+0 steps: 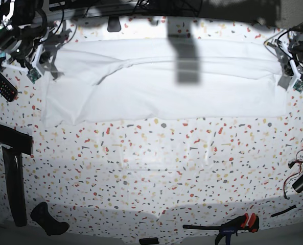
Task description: Fold the T-shirt properly
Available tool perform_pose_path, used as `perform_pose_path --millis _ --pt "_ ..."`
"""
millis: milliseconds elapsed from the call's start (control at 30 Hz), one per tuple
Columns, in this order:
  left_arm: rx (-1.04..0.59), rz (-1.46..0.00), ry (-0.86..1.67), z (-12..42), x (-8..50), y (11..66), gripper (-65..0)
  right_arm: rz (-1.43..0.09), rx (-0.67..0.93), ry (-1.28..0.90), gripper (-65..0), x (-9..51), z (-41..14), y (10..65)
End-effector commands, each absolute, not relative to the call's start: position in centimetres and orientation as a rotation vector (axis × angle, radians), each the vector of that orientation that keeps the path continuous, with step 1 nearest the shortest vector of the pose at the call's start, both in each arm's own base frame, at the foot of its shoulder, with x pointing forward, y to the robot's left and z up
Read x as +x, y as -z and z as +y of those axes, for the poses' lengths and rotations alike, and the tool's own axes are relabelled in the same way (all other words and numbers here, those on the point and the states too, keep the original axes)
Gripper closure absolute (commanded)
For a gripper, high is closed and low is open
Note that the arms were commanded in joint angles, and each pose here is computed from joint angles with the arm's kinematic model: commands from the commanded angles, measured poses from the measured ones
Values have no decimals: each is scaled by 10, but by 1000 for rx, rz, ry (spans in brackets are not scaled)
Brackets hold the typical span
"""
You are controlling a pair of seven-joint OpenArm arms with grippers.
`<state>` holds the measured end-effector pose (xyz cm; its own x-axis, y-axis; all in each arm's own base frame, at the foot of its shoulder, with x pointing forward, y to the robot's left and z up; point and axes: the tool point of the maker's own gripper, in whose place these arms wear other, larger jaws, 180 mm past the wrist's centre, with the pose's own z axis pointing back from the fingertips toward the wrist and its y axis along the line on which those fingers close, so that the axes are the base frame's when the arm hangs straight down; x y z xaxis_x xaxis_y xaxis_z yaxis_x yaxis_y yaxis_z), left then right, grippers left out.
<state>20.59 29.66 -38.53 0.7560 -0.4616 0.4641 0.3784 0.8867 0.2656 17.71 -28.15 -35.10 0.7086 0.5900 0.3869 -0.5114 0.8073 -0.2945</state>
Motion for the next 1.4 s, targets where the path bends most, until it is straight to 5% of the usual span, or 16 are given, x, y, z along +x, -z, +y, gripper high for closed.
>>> perform_pose_path --millis 0,667,1033,1367 --pt "198 -562 470 305 211 377 0 -497 -222 -656 0 184 -290 342" --pt "211 -506 464 310 204 381 0 -951 22 -609 0 272 -233 263" --pt "219 -471 459 313 199 384 0 -905 77 -687 0 268 -204 282" --pt "218 -475 459 312 199 383 0 -1046 53 -401 0 304 -200 266"
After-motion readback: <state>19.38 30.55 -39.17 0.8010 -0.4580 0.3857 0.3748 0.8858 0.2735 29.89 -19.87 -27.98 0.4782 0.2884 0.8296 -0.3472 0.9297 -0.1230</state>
